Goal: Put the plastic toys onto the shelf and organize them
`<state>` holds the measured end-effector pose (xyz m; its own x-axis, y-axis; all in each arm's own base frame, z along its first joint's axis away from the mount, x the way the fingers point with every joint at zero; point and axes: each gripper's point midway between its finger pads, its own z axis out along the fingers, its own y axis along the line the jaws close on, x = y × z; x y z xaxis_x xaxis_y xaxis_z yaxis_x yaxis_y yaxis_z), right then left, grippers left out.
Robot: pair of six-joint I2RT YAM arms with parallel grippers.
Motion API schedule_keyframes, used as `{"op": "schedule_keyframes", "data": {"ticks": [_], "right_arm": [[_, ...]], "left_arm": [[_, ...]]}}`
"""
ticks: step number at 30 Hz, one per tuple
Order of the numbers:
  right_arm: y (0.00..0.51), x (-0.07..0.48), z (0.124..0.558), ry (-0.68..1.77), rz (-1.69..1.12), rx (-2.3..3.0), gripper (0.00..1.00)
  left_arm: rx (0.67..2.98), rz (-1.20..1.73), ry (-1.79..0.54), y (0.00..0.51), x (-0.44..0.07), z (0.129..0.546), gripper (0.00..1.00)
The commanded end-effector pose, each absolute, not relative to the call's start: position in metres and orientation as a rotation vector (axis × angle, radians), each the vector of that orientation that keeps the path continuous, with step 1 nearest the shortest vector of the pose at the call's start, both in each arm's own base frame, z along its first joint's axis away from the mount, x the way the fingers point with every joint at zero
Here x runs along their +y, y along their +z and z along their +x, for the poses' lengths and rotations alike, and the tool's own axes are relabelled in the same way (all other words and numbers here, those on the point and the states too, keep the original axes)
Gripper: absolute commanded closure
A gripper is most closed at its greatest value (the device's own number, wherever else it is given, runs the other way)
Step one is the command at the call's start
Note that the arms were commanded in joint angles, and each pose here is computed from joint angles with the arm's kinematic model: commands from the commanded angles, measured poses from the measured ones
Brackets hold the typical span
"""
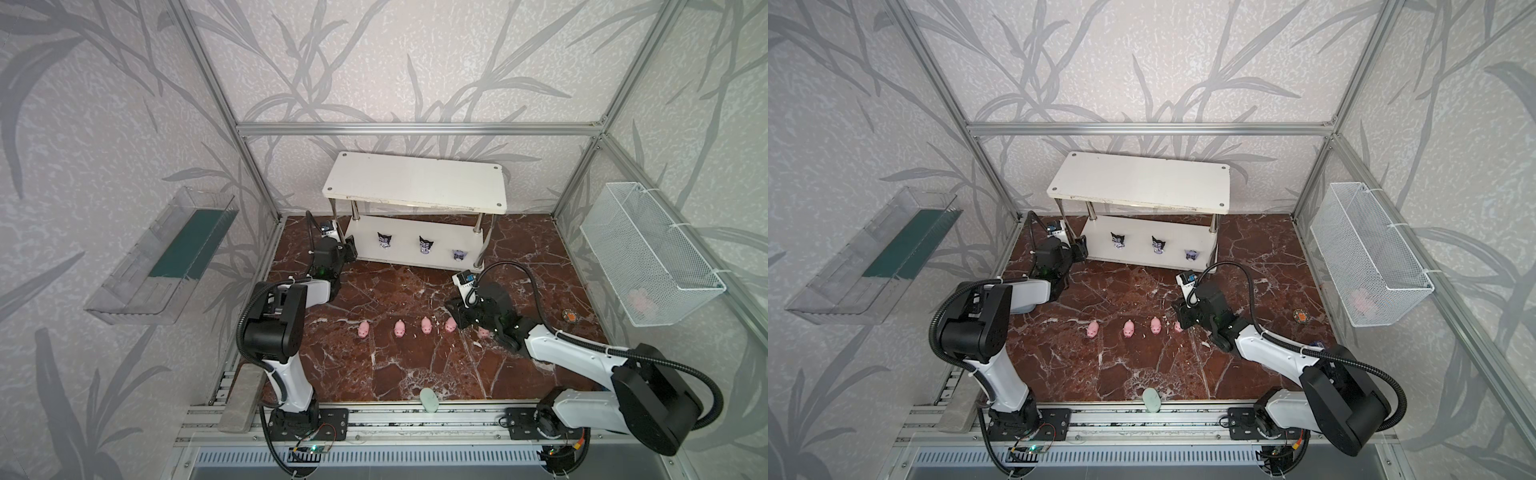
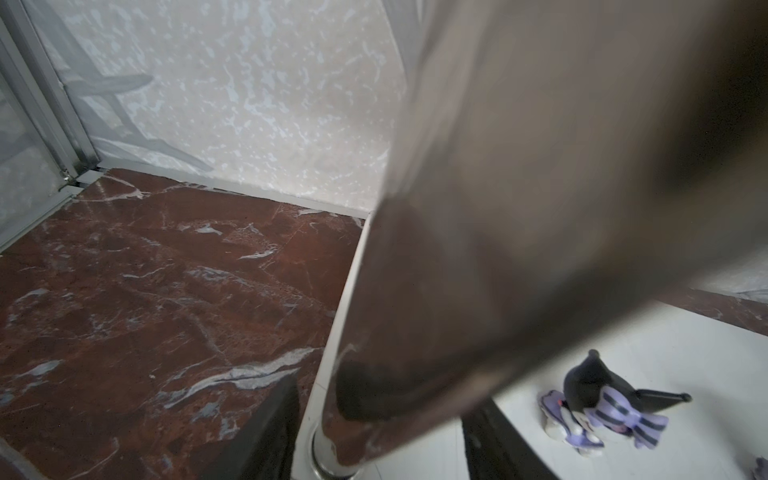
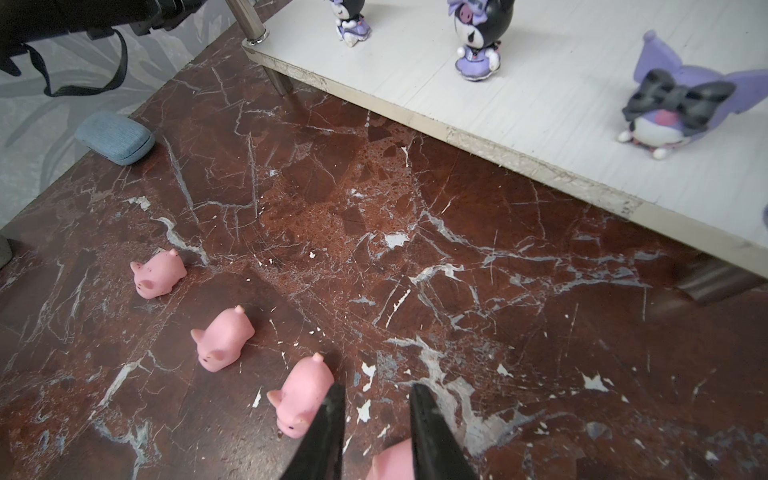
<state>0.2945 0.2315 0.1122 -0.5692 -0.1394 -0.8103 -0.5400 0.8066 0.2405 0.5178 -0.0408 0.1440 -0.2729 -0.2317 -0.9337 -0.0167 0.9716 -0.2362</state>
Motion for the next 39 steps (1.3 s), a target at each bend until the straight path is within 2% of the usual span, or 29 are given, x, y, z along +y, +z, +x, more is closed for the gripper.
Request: {"op": "schedule_keyframes", "data": {"ticks": [1,8,14,39], "right_arm": [[0.121,0.231,0.302,0.587,-0.473,2.132,0.71],[0.121,0.235,0.304,0.598,-0.475,2.136,0.71],[0.121,0.238,0.306,0.604,-0.477,2.138,0.71],[0.114,0.236,0.306,0.596,-0.464,2.157,0.71]], "left_arm": [[1.820,-0.164,-0.215,0.150,-0.041,0.528,0.49],[1.815,-0.159,-0.226,0.151,-0.044,0.532,0.69],[1.802,-0.157,-0.255,0.155,-0.047,0.523,0.78],[1.835,-0.141,-0.335,0.144,-0.082,0.472,0.80]]}}
